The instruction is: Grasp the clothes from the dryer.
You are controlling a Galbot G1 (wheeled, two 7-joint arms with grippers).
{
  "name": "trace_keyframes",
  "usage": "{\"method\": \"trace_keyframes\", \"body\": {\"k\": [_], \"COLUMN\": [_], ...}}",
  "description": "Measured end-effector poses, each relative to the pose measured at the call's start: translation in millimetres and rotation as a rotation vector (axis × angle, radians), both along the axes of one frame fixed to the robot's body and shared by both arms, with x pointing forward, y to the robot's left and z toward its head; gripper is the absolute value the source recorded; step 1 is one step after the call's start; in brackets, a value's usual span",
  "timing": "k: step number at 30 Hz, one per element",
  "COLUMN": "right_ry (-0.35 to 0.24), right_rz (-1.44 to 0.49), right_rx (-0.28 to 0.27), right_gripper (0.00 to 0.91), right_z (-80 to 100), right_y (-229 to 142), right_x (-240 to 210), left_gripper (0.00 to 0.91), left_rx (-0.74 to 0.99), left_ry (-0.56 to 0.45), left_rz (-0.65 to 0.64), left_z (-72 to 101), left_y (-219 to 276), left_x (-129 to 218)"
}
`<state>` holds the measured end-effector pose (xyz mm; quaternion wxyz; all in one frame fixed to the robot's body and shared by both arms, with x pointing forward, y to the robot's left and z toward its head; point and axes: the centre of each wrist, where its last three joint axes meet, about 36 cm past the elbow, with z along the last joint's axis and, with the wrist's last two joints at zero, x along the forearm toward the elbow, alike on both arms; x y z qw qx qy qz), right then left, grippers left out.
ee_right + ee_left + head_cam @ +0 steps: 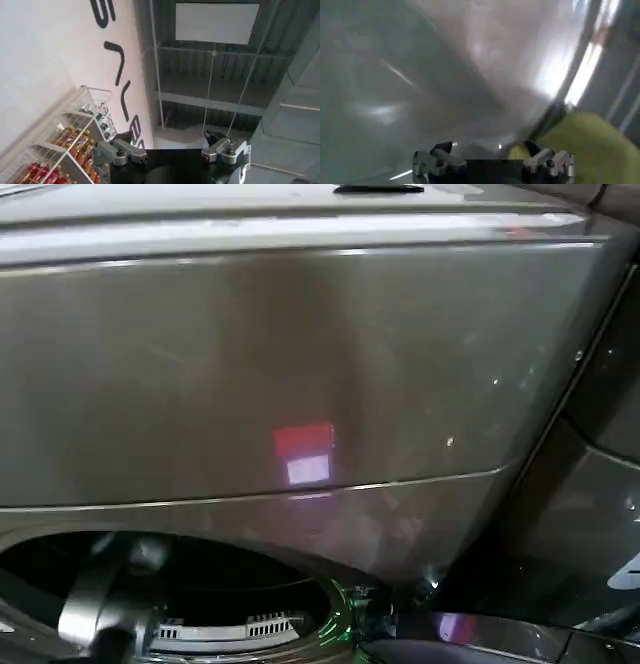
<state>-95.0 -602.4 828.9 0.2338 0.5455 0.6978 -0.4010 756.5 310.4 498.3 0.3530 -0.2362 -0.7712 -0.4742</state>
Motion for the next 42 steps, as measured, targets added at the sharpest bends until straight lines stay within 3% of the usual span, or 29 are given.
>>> {"method": "trace_keyframes", "body": {"k": [16,18,19,20,35,42], "right_ry": [-0.002,-0.002,-0.002,-0.002,0.002,0.004], "right_rz": [0.0,0.0,0.0,0.001,-0.005,-0.01], "right_rx": [0.004,0.003,0.003,0.004,0.011,0.02], "right_gripper": [0.907,0.907,0.907,0.907,0.907,0.907], "right_z": [-2.5,-2.5,-2.6,-2.9,-8.1,-12.0], "right_y": [-1,-1,-1,-2,-5,-7], "right_x": [0,0,0,0,4,5], "left_gripper": [0.907,0.444,0.137,0.0,0.0,0.0], "left_rx": [0.322,0.341,0.347,0.351,0.377,0.286], "left_ry": [0.099,0.116,0.12,0.124,0.149,0.108], "left_rz": [-0.101,-0.103,-0.104,-0.105,-0.11,-0.062], "left_z": [-2.9,-6.7,-7.7,-8.8,-17.3,-17.6], "left_y": [-2,0,0,0,1,2], "left_x": [9,8,8,8,7,4]}}
